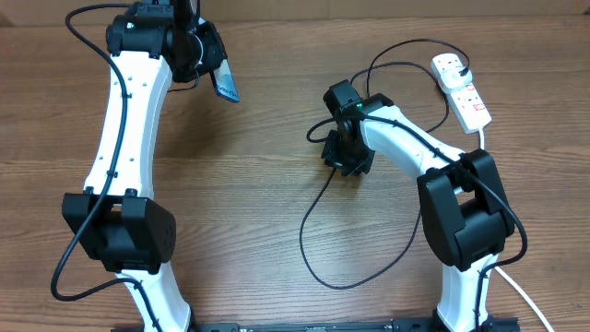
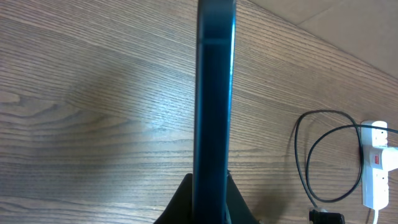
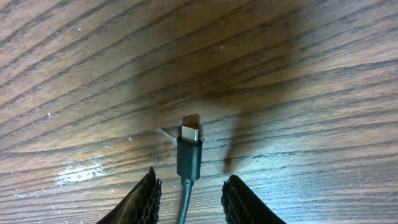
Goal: Plug charger to phone and switch on socket
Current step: 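Lower the right gripper onto the black cable's USB-C plug and grasp it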
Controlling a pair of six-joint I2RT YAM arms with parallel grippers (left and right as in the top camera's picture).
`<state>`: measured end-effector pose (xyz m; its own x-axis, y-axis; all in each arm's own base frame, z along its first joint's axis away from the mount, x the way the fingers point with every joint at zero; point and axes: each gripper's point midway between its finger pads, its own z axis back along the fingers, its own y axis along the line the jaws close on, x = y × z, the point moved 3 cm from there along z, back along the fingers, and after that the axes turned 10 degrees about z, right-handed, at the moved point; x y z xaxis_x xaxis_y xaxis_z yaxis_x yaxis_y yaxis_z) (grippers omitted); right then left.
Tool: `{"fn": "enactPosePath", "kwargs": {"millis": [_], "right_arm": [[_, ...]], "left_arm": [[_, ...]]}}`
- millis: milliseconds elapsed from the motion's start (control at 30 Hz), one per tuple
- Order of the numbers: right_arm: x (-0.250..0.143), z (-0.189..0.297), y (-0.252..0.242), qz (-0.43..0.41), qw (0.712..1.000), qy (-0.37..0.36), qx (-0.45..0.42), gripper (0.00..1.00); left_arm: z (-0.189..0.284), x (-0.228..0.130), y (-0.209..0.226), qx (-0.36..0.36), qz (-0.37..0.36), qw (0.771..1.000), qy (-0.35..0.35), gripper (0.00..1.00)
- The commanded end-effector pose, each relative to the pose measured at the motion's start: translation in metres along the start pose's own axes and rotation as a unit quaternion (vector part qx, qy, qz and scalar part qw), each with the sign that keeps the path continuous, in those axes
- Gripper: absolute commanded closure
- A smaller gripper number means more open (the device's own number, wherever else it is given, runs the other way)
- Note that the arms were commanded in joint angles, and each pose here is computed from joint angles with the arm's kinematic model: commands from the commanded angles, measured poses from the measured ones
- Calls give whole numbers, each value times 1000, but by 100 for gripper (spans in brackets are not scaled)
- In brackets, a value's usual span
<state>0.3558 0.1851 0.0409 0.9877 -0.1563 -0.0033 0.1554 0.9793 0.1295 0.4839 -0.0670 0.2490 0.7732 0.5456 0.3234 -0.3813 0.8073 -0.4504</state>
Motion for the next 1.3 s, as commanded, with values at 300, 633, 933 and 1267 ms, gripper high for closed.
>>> {"fn": "enactPosePath", "kwargs": {"millis": [300,633,933,1267], "right_arm": [[0,-2,4,13,999,-18,-25,71],[2,-2,1,10,999,-25,-35,73],[-1,-10,-2,9,999,-13,-43,73],[-6,-19,-2,8,999,7,-39,75]], "left_arm": [[-2,0,-3,-4,-14,1000,-1,96],[-2,0,-4,-4,-14,1000,-1,96],[-2,0,-4,-4,-14,1000,-1,96],[-2,0,-3,-4,-14,1000,0,96]]}}
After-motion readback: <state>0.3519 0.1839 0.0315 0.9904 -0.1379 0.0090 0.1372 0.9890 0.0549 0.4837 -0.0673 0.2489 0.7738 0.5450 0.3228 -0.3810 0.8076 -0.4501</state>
